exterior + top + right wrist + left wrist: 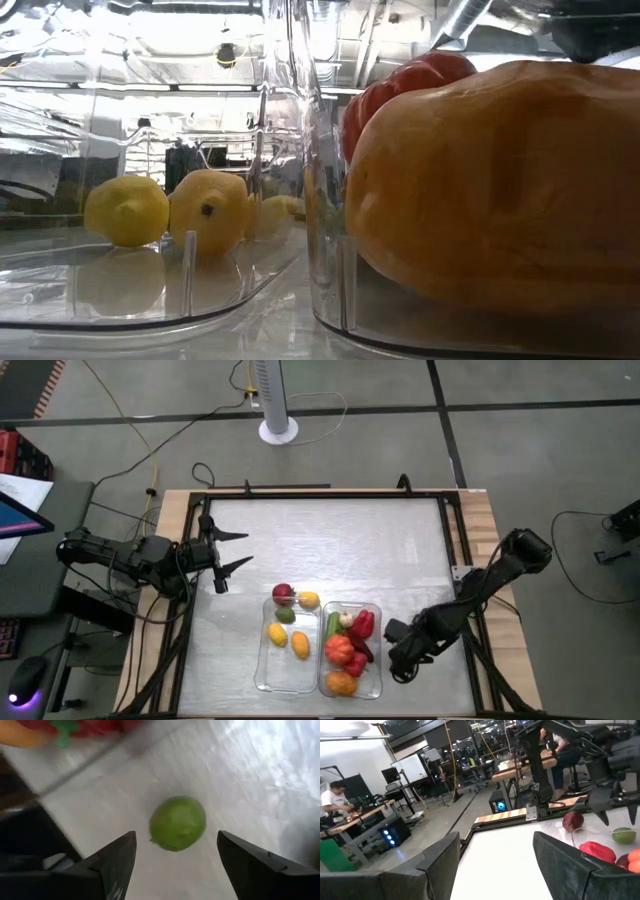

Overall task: Sort produce into baskets
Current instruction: Put the lime into the left transparent bin

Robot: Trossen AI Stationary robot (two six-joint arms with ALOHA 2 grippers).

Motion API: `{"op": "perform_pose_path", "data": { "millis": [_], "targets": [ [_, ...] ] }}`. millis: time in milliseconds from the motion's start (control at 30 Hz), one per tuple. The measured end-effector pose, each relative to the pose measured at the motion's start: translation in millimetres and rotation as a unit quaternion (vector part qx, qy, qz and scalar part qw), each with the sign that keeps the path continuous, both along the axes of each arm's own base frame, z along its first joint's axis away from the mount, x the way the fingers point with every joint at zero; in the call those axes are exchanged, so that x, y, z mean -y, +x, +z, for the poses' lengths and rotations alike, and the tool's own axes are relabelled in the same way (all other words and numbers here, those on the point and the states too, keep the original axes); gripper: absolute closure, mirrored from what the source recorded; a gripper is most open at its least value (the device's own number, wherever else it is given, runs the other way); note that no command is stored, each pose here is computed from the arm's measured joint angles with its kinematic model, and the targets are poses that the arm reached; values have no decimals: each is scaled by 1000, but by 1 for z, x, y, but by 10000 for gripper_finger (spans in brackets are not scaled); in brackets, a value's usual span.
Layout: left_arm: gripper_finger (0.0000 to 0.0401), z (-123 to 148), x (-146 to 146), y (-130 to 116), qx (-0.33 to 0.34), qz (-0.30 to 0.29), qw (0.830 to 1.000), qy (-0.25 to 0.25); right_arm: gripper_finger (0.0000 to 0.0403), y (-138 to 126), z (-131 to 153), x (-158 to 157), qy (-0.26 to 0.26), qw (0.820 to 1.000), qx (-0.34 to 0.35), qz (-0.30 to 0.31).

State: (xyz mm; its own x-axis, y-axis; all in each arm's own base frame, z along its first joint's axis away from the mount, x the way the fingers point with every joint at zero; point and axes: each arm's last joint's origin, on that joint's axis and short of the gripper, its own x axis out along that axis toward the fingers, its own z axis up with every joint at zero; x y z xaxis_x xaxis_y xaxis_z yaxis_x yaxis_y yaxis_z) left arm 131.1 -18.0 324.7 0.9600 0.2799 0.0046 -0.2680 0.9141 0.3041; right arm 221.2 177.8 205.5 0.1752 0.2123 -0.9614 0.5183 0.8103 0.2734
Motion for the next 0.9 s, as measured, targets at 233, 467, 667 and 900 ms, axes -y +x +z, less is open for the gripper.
{"op": "perform_pose_path", "data": {
  "millis": [233, 467, 667, 900],
  "targets": [
    [161, 0, -1, 0, -2, 16, 1000, 8, 101, 9, -32, -13, -26, 998, -49, 43],
    [161, -1, -1, 0, -6, 17, 1000, 9, 101, 14, -47, -15, -47, 994, -73, 62],
    [161, -1, -1, 0, -10, 17, 1000, 10, 105, 15, -47, -10, -59, 993, -75, 66],
    [161, -2, -1, 0, -12, 17, 1000, 11, 150, 15, -48, -10, -66, 992, -71, 78]
  ]
}}
